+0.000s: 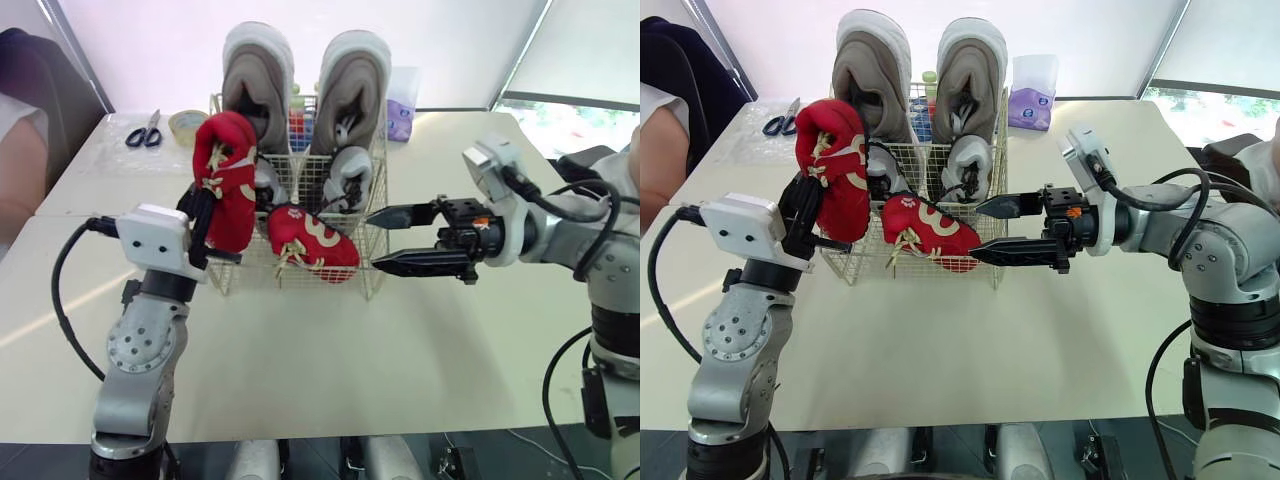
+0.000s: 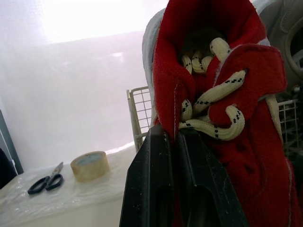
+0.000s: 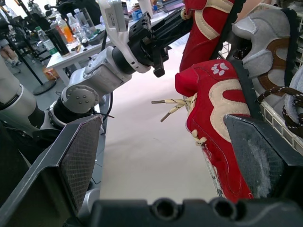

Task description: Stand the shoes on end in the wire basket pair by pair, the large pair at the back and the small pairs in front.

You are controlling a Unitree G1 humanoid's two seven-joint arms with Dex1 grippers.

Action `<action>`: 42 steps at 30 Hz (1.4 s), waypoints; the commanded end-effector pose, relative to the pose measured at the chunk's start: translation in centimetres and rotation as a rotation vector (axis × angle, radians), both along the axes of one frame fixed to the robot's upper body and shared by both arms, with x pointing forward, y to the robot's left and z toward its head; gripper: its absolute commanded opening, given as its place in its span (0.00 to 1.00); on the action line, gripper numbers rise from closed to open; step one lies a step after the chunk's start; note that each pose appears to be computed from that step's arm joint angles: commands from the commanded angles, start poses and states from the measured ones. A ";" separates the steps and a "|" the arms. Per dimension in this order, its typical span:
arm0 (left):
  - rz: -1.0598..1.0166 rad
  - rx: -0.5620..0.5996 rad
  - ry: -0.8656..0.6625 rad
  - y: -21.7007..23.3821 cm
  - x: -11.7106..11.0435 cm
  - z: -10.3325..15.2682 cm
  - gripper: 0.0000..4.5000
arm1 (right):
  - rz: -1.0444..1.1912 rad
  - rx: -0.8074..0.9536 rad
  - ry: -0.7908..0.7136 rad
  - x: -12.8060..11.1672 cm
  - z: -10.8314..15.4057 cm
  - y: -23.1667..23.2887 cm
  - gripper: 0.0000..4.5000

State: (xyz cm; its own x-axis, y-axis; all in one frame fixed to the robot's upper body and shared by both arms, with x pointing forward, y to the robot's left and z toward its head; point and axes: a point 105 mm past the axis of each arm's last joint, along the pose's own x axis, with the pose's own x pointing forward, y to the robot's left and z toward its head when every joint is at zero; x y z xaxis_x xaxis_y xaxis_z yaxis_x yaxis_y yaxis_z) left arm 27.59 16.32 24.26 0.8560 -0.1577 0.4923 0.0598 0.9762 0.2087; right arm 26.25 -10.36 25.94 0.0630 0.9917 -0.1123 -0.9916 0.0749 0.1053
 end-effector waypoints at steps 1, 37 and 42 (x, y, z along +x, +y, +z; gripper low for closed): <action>-0.007 0.005 -0.032 -0.3 -0.9 0.4 0.01 | 0.015 0.025 -0.051 -0.2 1.0 0.3 1.00; -0.248 -0.058 0.506 2.2 -8.5 -5.7 0.63 | -0.034 0.001 0.032 -1.0 -1.4 -0.8 1.00; -0.309 -0.042 0.802 4.2 -11.8 -7.2 0.63 | -0.087 -0.081 0.086 -1.4 -3.4 -2.8 1.00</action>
State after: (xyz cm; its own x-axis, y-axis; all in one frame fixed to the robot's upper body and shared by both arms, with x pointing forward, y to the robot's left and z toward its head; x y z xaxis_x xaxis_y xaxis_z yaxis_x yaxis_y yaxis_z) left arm 16.53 20.78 16.10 0.8922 -0.3868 -0.2332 0.3915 0.9197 -0.0277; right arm 25.31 -12.69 21.59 0.1275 0.9712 -0.2015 -0.9564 0.1742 0.2346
